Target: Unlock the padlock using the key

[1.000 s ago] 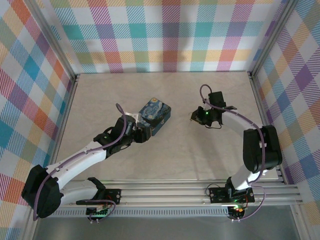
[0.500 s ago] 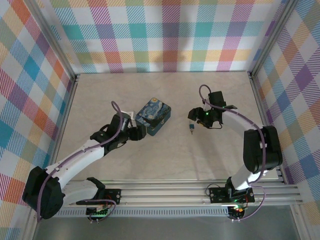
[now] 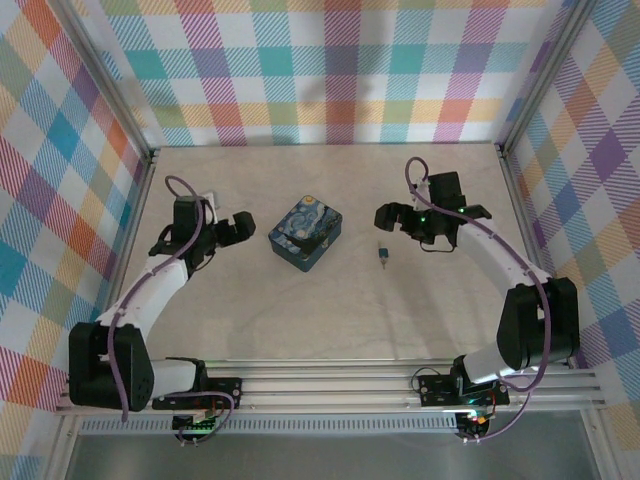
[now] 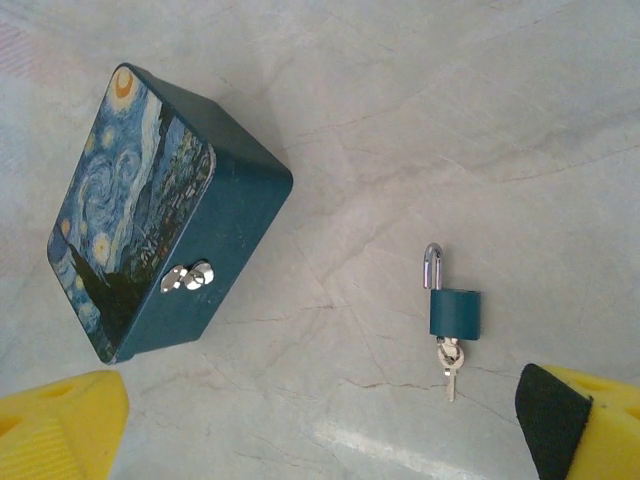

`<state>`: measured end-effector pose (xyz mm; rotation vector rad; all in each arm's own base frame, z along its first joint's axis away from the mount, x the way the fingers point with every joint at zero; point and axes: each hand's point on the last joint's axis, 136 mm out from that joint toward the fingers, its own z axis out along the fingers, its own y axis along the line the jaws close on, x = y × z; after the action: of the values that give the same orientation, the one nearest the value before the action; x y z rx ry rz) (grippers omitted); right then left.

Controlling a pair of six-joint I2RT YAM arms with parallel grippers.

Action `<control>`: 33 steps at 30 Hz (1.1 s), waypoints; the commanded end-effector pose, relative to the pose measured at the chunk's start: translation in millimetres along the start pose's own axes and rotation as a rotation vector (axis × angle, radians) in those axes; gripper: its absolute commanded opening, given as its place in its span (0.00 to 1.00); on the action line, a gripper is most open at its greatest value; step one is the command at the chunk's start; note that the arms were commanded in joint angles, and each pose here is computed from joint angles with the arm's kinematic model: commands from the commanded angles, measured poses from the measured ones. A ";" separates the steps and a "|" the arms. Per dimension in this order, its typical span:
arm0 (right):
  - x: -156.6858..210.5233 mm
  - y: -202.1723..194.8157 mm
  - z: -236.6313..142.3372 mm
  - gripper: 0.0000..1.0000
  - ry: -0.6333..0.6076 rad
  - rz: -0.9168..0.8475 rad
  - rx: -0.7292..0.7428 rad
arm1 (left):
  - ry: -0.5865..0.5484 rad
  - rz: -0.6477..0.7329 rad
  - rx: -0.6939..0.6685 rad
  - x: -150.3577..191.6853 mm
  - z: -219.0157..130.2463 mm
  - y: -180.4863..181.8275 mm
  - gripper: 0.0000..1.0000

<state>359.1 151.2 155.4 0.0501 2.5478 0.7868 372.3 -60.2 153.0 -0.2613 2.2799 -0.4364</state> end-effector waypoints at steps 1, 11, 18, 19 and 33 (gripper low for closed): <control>8.8 3.8 2.0 1.00 0.041 -0.065 -0.062 | -0.123 0.016 0.041 -10.1 13.5 10.3 1.00; 3.9 -69.7 16.6 1.00 -0.041 -0.060 0.204 | -0.259 0.200 -0.098 -4.7 17.2 52.3 1.00; -26.2 -103.0 -15.1 1.00 -0.398 -0.267 0.391 | -0.373 0.235 -0.179 2.8 17.1 73.9 1.00; -30.0 -105.4 -18.6 1.00 -0.439 -0.310 0.414 | -0.402 0.232 -0.179 3.7 16.5 75.6 1.00; -31.0 -158.7 -14.0 1.00 -0.695 -0.300 0.432 | -0.337 0.268 -0.160 15.5 54.1 74.8 1.00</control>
<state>385.5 10.2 68.4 0.0486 2.0971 0.0344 387.9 -6.4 66.6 -0.1358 2.0179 -0.0885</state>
